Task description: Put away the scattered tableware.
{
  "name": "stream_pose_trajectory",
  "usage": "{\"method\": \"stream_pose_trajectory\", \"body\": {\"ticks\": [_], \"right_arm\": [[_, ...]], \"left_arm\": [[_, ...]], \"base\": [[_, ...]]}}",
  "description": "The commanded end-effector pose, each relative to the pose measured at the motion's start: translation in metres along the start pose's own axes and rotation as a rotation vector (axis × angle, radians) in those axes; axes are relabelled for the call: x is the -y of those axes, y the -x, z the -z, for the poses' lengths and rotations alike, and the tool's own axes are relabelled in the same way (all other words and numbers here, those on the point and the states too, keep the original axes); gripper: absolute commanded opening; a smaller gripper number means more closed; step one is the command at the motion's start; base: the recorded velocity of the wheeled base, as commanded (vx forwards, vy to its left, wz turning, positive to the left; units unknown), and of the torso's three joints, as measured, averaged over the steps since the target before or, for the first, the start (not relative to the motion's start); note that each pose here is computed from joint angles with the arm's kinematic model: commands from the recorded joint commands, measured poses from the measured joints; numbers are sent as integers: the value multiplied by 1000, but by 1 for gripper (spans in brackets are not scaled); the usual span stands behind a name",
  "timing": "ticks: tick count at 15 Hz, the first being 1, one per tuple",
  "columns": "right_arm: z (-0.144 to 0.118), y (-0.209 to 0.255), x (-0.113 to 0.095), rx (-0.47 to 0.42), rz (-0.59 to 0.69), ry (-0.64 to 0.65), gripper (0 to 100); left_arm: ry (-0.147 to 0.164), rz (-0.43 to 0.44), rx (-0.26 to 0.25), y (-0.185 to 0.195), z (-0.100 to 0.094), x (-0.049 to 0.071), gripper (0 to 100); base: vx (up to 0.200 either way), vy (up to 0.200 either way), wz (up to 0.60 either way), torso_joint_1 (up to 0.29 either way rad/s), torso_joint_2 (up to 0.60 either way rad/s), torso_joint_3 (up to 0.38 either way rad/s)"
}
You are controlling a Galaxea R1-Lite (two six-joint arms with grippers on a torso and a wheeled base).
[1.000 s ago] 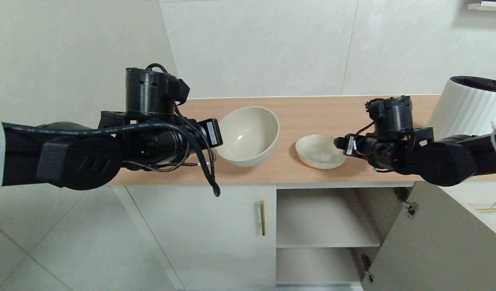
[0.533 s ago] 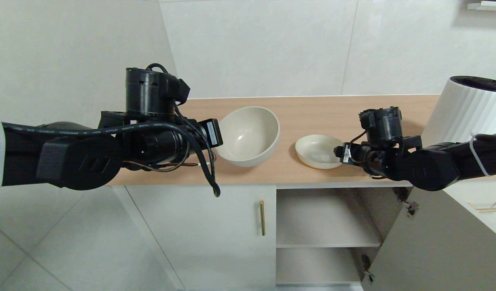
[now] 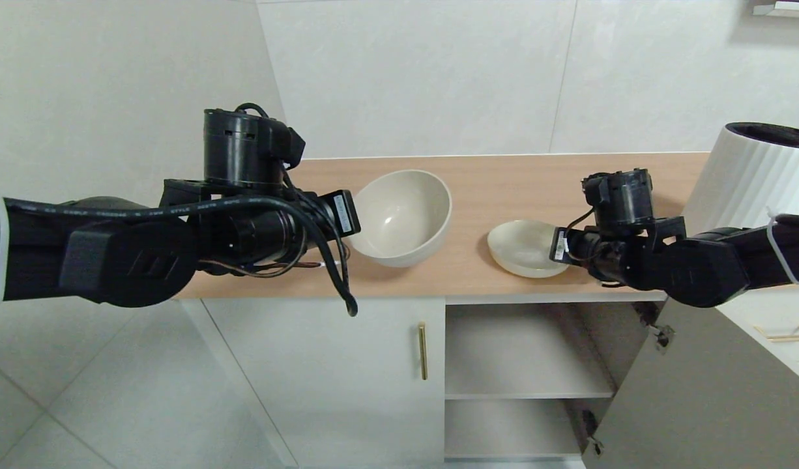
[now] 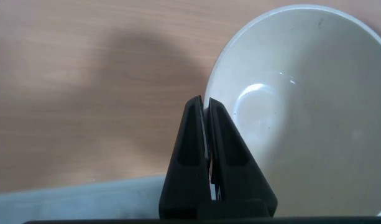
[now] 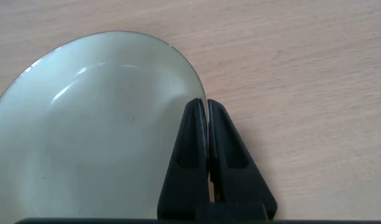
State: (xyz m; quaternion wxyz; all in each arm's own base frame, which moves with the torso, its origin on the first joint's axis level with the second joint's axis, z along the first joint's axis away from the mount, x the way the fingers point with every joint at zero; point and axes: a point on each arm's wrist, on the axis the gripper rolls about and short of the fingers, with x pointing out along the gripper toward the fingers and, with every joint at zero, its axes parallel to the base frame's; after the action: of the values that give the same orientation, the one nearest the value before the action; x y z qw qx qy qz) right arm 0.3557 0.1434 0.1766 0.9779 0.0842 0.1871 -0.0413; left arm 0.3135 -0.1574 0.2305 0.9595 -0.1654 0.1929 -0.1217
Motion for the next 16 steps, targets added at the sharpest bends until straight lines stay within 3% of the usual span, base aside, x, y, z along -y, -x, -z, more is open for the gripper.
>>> {"method": "stream_pose_trajectory", "body": {"ticks": [1,3,7,8,9,10,11,16], "right_arm": [[-11,18,4,29,-16,-11,0],[-17,38,10,30,-55,-16,0],[-25,88,26,-11,-185,-12,0],[-16,107,30,-81,-200,20,0],[-16,107,30,-81,-200,20,0],[-1,122,38,-144,-222,44,0],[5,128,43,-166,-244,51,0],[18,142,54,-206,-294,72,0]], "left_arm": [[13,6,14,0,-1,1,0],[42,-3,52,0,-1,1,0],[27,-12,31,23,10,-6,0],[-18,15,16,46,21,-9,0],[-18,15,16,46,21,-9,0],[-117,92,-8,64,34,-15,0],[-142,124,-26,66,38,-17,0],[-154,107,-76,51,50,-19,0]], "base": [[0,0,0,0,0,0],[0,0,0,0,0,0],[0,0,0,0,0,0],[0,0,0,0,0,0],[0,0,0,0,0,0],[0,0,0,0,0,0],[0,0,0,0,0,0],[0,0,0,0,0,0]]}}
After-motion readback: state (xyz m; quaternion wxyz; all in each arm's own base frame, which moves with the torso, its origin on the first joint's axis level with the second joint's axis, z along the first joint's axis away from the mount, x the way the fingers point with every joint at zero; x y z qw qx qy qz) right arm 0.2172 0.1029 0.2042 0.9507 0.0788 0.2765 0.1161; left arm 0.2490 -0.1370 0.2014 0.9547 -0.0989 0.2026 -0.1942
